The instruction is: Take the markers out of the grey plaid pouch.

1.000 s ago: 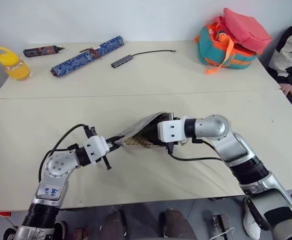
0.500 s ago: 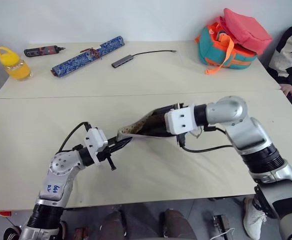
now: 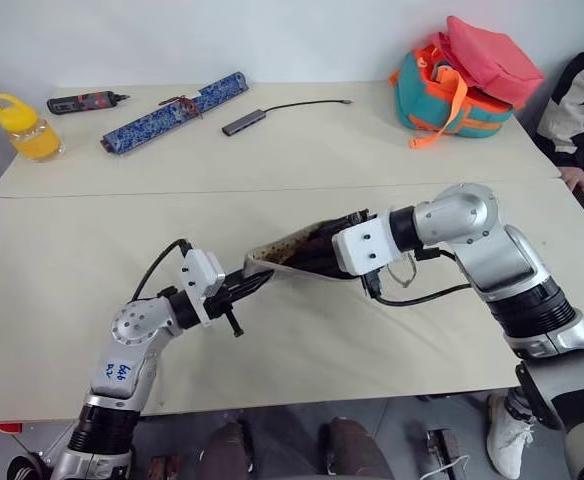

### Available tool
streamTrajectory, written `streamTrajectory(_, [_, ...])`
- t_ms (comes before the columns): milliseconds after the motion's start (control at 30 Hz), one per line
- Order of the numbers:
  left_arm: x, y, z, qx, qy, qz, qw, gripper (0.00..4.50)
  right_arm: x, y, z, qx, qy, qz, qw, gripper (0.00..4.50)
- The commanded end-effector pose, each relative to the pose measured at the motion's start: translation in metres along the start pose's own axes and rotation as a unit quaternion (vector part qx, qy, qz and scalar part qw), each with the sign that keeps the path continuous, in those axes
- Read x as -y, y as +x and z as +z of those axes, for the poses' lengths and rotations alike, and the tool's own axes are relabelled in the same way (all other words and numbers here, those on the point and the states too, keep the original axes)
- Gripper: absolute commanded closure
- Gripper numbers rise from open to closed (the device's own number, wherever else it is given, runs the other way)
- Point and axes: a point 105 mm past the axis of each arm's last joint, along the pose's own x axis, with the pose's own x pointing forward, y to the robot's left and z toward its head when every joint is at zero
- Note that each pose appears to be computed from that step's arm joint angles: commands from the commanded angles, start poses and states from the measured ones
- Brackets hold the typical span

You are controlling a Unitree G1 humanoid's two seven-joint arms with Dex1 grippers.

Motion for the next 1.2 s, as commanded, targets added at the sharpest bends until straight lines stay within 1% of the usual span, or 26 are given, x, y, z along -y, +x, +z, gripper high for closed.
streamTrajectory(33, [0.003, 0.003, 0.014, 0.030, 0.003, -0.003, 1.000, 4.50, 0.001, 0.001, -0.007, -0.021, -0.022, 0.003, 1.000, 1.56])
streamTrajectory(133, [0.008, 0.006, 0.016, 0.039, -0.014, -0.012, 0.999, 4.50, -0.007, 0.012, -0.019, -0.049, -0.029, 0.017, 0.998, 1.56])
streamTrajectory(267, [0.014, 0.008, 0.016, 0.038, -0.015, -0.022, 0.999, 4.50, -0.009, 0.020, -0.031, -0.080, -0.032, 0.018, 0.996, 1.56])
streamTrajectory(500, [0.014, 0.006, 0.015, 0.035, -0.017, -0.019, 0.999, 4.50, 0.001, 0.028, -0.041, -0.100, -0.030, -0.029, 0.994, 1.56])
streamTrajectory(567, [0.014, 0.006, 0.015, 0.034, -0.018, -0.019, 0.999, 4.50, 0.003, 0.031, -0.042, -0.097, -0.014, -0.044, 0.994, 1.56])
streamTrajectory(667, [0.013, 0.006, 0.015, 0.034, -0.018, -0.018, 0.999, 4.50, 0.003, 0.032, -0.040, -0.093, -0.011, -0.046, 0.994, 2.11])
streamTrajectory(767, [0.012, 0.005, 0.015, 0.033, -0.016, -0.015, 0.999, 4.50, 0.009, 0.028, -0.036, -0.086, -0.014, -0.060, 0.994, 3.04])
streamTrajectory(800, [0.011, 0.005, 0.014, 0.030, -0.014, -0.012, 0.999, 4.50, 0.011, 0.026, -0.035, -0.085, -0.015, -0.064, 0.994, 3.48])
streamTrajectory(867, [0.007, 0.003, 0.012, 0.024, -0.006, -0.002, 1.000, 4.50, 0.016, 0.018, -0.031, -0.076, -0.016, -0.071, 0.994, 4.08])
streamTrajectory(967, [-0.006, -0.002, 0.008, 0.006, 0.019, 0.026, 0.999, 4.50, 0.022, 0.003, -0.015, -0.033, -0.008, -0.076, 0.997, 4.09])
streamTrajectory(1033, [-0.012, -0.003, 0.007, 0.001, 0.035, 0.039, 0.999, 4.50, 0.021, -0.004, -0.009, -0.018, -0.010, -0.072, 0.997, 4.09])
streamTrajectory(1200, [-0.011, -0.002, 0.005, -0.003, 0.047, 0.036, 0.998, 4.50, 0.020, -0.008, 0.002, 0.008, -0.001, -0.068, 0.998, 4.09])
